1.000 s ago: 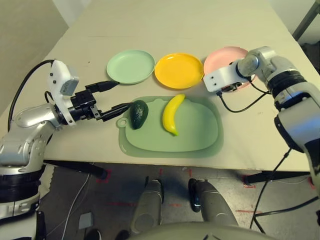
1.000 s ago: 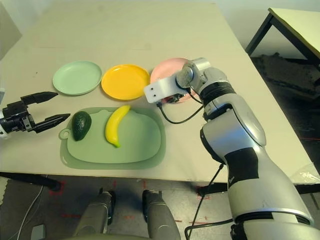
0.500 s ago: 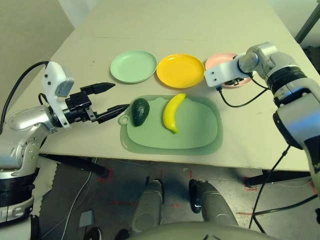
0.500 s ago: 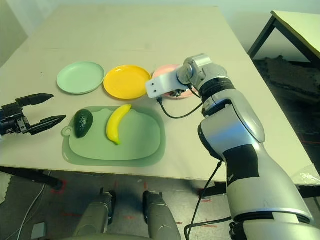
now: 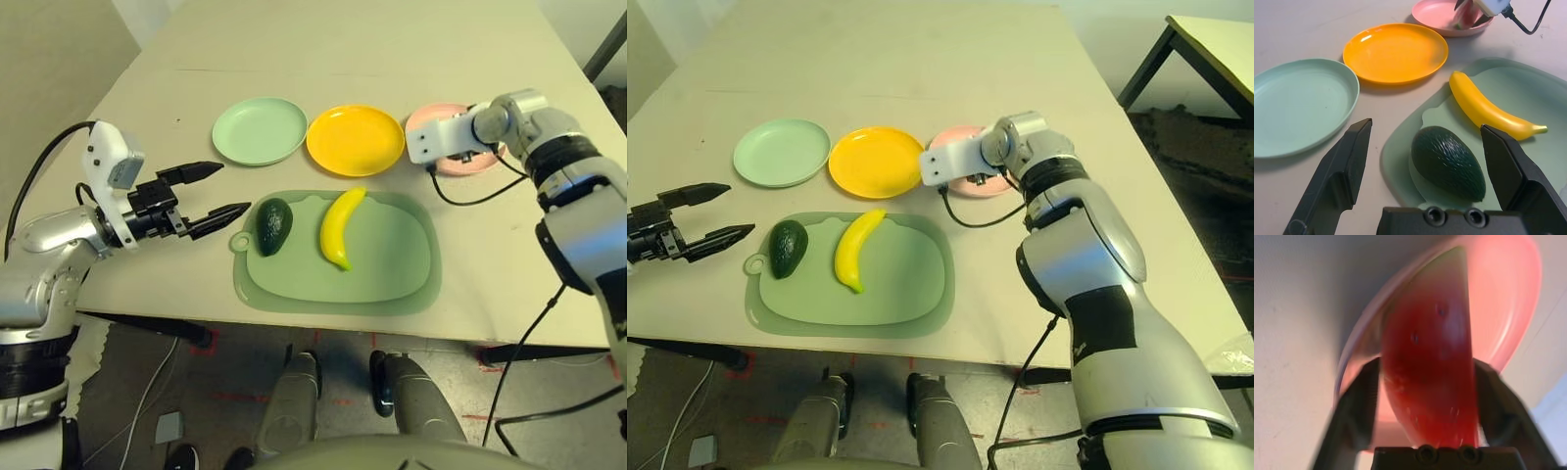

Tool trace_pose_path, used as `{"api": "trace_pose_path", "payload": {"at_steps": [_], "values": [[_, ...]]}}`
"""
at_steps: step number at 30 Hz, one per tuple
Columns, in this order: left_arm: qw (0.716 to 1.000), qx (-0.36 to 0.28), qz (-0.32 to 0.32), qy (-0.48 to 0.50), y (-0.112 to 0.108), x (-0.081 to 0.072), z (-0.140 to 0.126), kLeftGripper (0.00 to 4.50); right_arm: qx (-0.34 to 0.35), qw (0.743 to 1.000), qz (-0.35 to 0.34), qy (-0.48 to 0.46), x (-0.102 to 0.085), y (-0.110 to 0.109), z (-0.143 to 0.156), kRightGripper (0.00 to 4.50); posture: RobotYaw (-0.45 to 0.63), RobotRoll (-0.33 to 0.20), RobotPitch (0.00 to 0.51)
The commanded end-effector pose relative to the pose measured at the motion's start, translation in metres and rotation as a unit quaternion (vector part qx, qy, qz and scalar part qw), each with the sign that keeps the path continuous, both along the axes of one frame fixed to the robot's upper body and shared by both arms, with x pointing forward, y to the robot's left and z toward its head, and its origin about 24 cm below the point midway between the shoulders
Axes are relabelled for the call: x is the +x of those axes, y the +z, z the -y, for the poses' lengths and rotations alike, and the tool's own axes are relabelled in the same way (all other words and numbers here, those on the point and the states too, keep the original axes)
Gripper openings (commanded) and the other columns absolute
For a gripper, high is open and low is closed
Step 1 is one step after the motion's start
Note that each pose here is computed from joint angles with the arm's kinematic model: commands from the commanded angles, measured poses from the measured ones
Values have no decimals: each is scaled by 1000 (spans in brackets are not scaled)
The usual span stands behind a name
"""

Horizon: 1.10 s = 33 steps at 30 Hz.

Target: Place the fruits into color-matched plates.

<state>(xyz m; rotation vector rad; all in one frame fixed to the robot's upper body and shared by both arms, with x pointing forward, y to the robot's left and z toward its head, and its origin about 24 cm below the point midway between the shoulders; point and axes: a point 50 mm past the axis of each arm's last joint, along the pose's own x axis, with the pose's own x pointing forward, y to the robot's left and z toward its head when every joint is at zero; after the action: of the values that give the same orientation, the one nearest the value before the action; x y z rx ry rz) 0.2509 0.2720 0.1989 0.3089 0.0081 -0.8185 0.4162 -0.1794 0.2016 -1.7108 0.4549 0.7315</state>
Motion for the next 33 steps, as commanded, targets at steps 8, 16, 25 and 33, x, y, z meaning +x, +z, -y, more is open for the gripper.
{"api": "trace_pose_path", "payload": {"at_steps": [8, 16, 25, 33], "values": [[1000, 10, 4, 3, 1, 2, -2, 4500, -19, 999, 10, 27, -1, 28, -2, 4474, 72, 0, 184], [999, 14, -7, -37, 4, 3, -19, 4500, -14, 962, -52, 268, -26, 74, -70, 4474, 31, 0, 189], [994, 29, -16, -100, -2, -7, -31, 4500, -30, 874, -148, 462, -65, 60, -123, 4474, 67, 0, 206], [993, 33, -19, -114, -1, -25, -30, 4500, -61, 845, -194, 494, -75, 36, -136, 4474, 130, 0, 235]]}}
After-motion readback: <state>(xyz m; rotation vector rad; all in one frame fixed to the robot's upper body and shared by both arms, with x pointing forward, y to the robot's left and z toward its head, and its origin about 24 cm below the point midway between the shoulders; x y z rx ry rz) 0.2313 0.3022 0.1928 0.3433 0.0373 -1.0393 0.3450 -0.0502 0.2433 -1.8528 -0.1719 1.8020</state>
